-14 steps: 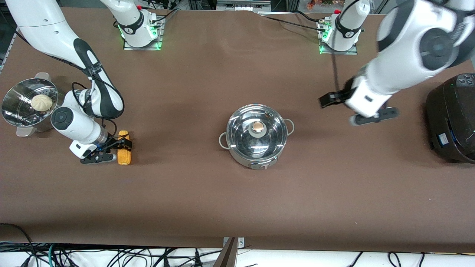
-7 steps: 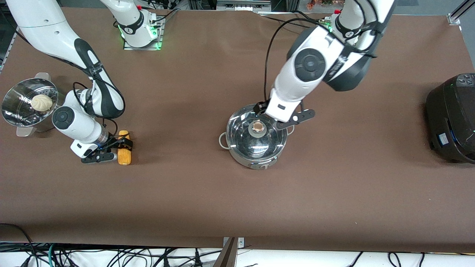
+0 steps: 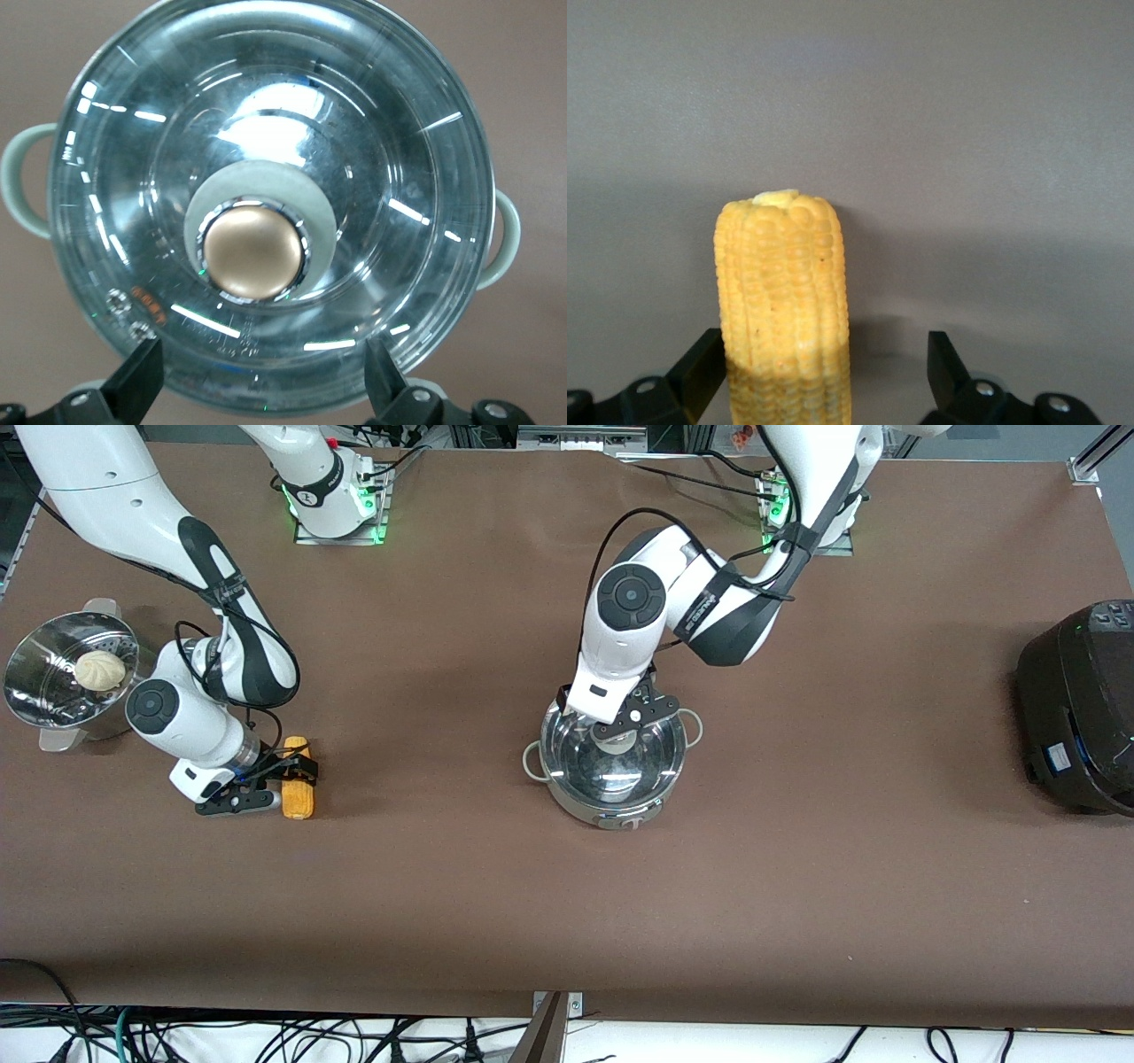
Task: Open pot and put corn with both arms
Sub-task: 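Grasp the glass lid knob with the left gripper while the right lifts corn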
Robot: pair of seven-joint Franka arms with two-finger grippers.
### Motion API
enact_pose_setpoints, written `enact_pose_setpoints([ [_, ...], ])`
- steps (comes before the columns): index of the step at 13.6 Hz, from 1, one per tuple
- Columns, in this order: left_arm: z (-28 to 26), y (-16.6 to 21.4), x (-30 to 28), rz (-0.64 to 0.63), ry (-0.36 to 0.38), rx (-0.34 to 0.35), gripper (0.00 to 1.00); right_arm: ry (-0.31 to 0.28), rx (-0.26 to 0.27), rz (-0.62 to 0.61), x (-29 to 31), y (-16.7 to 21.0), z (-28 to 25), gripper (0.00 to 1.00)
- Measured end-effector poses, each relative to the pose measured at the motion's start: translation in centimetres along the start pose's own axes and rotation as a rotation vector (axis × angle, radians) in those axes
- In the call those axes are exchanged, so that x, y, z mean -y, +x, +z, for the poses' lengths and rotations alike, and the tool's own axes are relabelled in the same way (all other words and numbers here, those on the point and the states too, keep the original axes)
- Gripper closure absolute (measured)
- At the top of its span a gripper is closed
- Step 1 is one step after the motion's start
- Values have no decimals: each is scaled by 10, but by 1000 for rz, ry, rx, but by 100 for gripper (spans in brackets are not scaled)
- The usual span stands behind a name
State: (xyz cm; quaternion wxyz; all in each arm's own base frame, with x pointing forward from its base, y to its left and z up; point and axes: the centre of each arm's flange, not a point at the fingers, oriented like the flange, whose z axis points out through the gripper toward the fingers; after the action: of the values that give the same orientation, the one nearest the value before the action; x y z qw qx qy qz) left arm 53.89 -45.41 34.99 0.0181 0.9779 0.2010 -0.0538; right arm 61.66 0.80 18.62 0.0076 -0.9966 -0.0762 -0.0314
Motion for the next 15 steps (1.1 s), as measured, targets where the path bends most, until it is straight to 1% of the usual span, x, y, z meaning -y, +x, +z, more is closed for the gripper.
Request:
enact_pose_setpoints([
  [3,-2,8,1,-10,-5,-11,0,7,-1,-7,7,1,0,0],
  [6,-4,15,3,-7,4,-39,0,14,-4,-9,14,2,-1,0],
  [7,-3,16,3,-7,6,-41,1,15,-4,-8,15,2,-1,0],
  [8,-1,17,3,-6,8,-42,4,15,-4,-8,15,2,-2,2],
  [9,1,18,3,-4,13,-45,13,15,-4,-8,15,2,-2,4],
  [10,4,19,3,-3,17,-46,18,15,-4,-8,15,2,-1,13],
  [11,6,20,3,0,20,-46,18,15,-3,-10,15,2,-1,26],
  [12,7,20,4,5,22,-46,24,16,1,-13,15,2,-1,39],
  [13,6,21,4,10,22,-47,26,16,3,-18,15,2,-1,48],
  [14,6,22,4,11,22,-48,26,16,4,-22,15,2,-3,55],
  [15,6,23,4,11,21,-49,26,16,7,-26,15,2,-3,55],
])
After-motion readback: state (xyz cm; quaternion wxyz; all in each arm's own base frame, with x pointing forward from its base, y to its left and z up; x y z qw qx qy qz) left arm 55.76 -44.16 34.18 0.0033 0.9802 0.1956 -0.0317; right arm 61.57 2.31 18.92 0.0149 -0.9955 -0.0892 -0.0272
